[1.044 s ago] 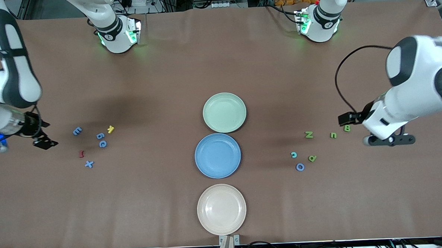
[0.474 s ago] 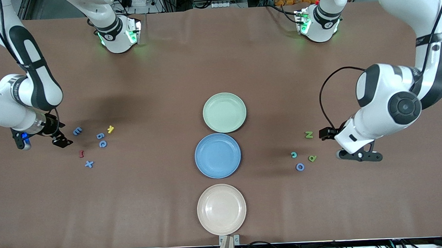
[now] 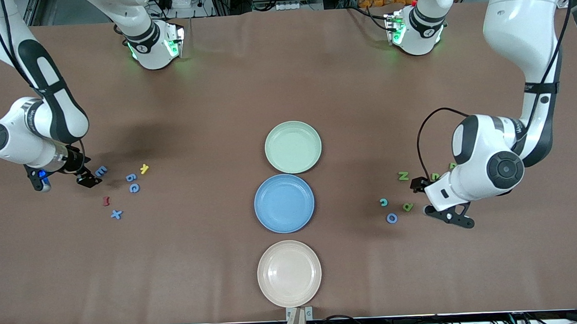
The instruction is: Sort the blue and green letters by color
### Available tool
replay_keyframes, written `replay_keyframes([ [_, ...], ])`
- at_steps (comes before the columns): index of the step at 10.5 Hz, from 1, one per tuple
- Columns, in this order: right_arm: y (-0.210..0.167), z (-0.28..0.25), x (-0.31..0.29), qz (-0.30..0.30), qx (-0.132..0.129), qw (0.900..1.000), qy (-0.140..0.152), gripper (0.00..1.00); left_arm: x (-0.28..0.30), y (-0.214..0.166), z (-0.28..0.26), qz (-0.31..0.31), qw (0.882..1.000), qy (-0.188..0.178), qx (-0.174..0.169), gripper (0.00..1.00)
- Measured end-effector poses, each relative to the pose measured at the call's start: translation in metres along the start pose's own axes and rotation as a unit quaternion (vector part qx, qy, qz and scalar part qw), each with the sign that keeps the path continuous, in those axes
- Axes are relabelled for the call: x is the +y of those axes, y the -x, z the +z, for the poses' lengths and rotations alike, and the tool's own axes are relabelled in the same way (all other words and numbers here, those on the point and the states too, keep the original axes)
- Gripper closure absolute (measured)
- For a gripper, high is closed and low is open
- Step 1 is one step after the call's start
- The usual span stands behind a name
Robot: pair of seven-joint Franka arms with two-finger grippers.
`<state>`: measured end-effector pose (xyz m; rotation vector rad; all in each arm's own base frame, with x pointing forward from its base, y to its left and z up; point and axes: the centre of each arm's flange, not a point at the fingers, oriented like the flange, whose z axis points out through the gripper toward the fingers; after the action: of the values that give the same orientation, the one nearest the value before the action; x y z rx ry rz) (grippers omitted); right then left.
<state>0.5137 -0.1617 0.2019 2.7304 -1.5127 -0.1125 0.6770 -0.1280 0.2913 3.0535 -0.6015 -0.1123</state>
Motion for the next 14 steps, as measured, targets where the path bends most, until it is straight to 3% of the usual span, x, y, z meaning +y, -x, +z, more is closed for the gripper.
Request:
replay_keyframes([
  [3, 0.003, 0.022, 0.007, -0.016, -0.001, 1.000, 0.002, 0.00, 0.018, -0.008, 0.023, 0.097, 0.995, 0.003, 0.000, 0.00],
  [5, 0.000, 0.025, 0.012, -0.029, -0.003, 1.000, 0.003, 0.06, 0.021, -0.015, 0.034, 0.138, 0.990, -0.002, 0.021, 0.00],
  [6, -0.001, 0.026, 0.014, -0.039, -0.004, 0.999, 0.004, 0.13, 0.020, -0.017, 0.039, 0.144, 0.989, -0.004, 0.029, 0.00],
  [9, -0.002, 0.029, 0.020, -0.046, -0.007, 0.999, 0.006, 0.56, 0.018, -0.021, 0.047, 0.151, 0.988, -0.010, 0.043, 0.00],
  [14, -0.001, 0.028, 0.017, -0.062, -0.003, 0.998, 0.002, 0.73, 0.010, -0.020, 0.070, 0.149, 0.988, -0.008, 0.037, 0.00],
])
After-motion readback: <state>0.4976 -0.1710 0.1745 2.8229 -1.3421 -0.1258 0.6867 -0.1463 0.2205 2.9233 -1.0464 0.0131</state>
